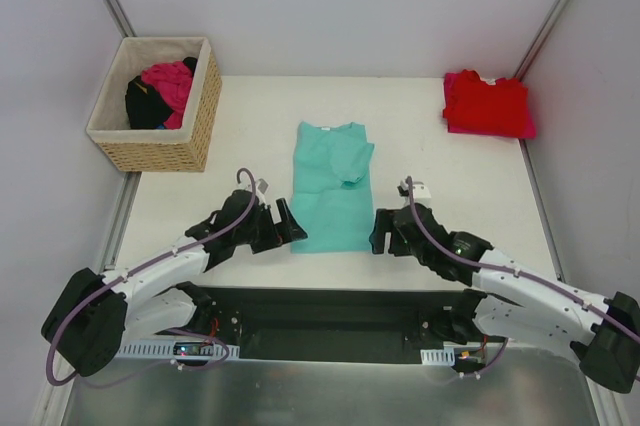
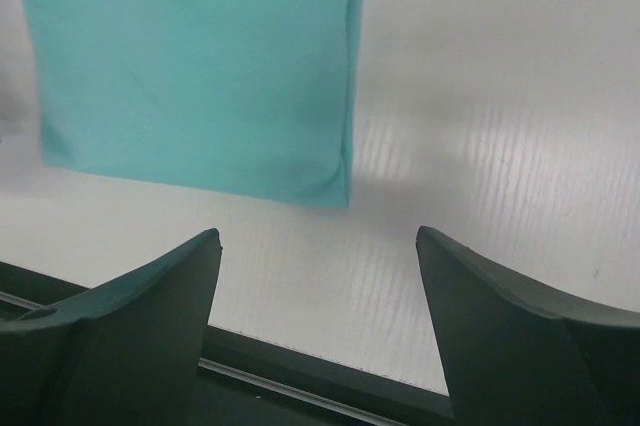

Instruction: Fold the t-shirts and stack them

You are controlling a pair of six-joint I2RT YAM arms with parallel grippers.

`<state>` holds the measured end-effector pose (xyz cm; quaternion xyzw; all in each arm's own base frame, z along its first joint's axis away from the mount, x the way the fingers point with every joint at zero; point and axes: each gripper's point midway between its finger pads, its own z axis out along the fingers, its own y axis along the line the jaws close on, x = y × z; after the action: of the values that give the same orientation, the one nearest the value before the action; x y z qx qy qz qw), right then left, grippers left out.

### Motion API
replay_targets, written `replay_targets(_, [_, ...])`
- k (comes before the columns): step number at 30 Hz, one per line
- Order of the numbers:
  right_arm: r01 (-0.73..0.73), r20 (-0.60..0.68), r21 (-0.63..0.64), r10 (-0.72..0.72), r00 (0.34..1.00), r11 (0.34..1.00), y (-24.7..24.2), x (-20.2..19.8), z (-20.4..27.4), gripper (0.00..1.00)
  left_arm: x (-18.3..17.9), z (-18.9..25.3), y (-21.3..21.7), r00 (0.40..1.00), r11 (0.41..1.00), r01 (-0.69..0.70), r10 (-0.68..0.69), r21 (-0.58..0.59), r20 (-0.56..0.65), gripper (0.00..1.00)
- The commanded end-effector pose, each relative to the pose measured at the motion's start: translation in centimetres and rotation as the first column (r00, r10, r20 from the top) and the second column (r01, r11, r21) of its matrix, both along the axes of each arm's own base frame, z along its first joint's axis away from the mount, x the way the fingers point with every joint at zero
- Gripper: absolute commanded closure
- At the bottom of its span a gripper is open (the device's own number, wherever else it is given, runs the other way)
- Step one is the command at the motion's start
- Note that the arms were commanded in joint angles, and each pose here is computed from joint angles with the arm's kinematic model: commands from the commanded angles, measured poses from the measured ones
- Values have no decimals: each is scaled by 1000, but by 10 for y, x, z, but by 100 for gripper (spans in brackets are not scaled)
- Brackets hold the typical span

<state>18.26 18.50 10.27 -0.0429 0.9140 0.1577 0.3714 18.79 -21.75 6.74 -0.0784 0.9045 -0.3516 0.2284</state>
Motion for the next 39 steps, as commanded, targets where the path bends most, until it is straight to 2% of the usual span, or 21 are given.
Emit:
replay_targets(1, [29, -25, 35, -28, 999, 999, -12, -13, -27, 17, -18, -27, 13, 996, 998, -29, 33, 53, -84, 11])
replay_targets(3, [34, -16, 61, -33, 999, 998, -12, -14, -29, 17, -19, -30, 16, 996, 998, -38, 43, 58, -84, 12])
replay_targets(9, [30, -9, 177, -29, 1000, 984, -4, -8, -35, 17, -26, -40, 10, 996, 998, -50, 47, -39, -78, 13])
replay_targets(13, [24, -69, 281, -4, 998, 959, 1, -11, -48, 16, -30, -43, 4, 996, 993, -48, 39, -107, -84, 13])
replay_targets(17, [23, -118, 389, 26, 993, 921, 9, -10, -51, 16, -34, -47, 5, 994, 992, -52, 41, -113, -97, 13])
replay_targets(18, [38, -164, 410, 33, 986, 911, 9, -12, -57, 16, -34, -47, 5, 994, 992, -48, 37, -114, -99, 13])
replay_targets(22, [72, -259, 428, 46, 965, 901, 12, -12, -68, 16, -36, -47, 4, 994, 992, -44, 32, -116, -106, 12])
replay_targets(28, [85, -308, 435, 59, 950, 896, 18, -11, -75, 16, -35, -49, 5, 993, 994, -47, 36, -103, -113, 13])
replay_targets(29, [93, -324, 424, 56, 944, 901, 18, -12, -80, 16, -35, -50, 6, 993, 994, -50, 39, -98, -114, 15])
replay_targets(31, [102, -344, 420, 54, 938, 902, 18, -13, -84, 18, -36, -54, 6, 991, 996, -43, 32, -84, -127, 28])
replay_targets(32, [104, -346, 428, 56, 936, 898, 19, -13, -85, 18, -36, -55, 6, 991, 996, -43, 32, -82, -130, 32])
replay_targets(39, [135, -404, 410, 47, 914, 902, 19, -18, -104, 25, -37, -65, 5, 988, 996, -43, 31, -77, -154, 39])
